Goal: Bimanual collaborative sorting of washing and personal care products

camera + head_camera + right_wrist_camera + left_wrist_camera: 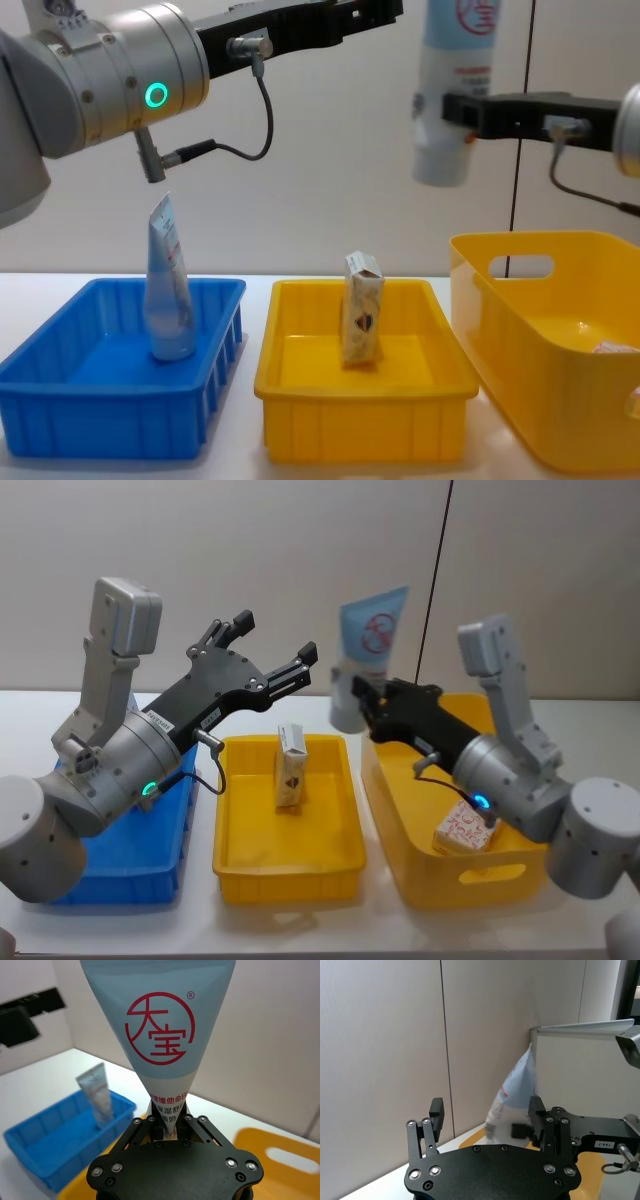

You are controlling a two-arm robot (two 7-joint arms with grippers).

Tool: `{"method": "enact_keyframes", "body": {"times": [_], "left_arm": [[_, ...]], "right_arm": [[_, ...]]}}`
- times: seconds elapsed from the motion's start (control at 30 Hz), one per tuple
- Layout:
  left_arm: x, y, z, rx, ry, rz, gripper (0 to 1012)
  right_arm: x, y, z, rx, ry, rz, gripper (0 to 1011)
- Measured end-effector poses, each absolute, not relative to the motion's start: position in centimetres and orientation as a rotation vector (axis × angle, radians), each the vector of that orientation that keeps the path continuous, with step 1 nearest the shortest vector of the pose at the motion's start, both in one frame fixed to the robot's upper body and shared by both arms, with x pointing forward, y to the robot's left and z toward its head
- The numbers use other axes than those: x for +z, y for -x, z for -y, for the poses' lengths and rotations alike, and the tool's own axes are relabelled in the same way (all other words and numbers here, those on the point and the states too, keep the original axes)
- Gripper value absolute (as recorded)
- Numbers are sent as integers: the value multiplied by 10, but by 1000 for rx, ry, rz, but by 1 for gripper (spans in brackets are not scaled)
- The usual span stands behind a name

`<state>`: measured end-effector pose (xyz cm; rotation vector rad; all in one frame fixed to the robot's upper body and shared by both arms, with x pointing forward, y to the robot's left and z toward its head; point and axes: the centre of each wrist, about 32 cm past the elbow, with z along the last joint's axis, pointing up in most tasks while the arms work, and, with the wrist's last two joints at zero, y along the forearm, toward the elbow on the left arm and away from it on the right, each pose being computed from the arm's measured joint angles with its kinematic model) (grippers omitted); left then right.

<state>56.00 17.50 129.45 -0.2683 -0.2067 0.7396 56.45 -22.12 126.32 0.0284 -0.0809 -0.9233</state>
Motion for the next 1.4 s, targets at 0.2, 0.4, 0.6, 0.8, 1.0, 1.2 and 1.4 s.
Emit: {"method": "enact_keyframes", "body": {"times": [0.2, 0.4, 0.6, 0.8, 1.0, 1.2, 1.4], "left_arm": [[1295, -560, -175, 740, 268, 207, 1001], [1295, -560, -175, 740, 268, 207, 1001], [1295, -560, -175, 740, 268, 207, 1001], [1295, -560, -175, 740, 268, 207, 1001], [1294, -560, -175, 740, 268, 206, 1001], [1295, -560, -175, 740, 268, 207, 1001], [1295, -560, -175, 740, 268, 207, 1001]], "right_arm": [[1261, -554, 234, -1015, 10, 84, 108], [1258, -543, 247, -1110, 60, 83, 108], [1255, -535, 260, -1194, 109, 79, 240], [1252, -528, 269, -1246, 143, 76, 474], [1250, -524, 275, -1278, 163, 75, 678], [1249, -522, 278, -1294, 175, 74, 837], [1248, -521, 281, -1307, 184, 74, 997]]}}
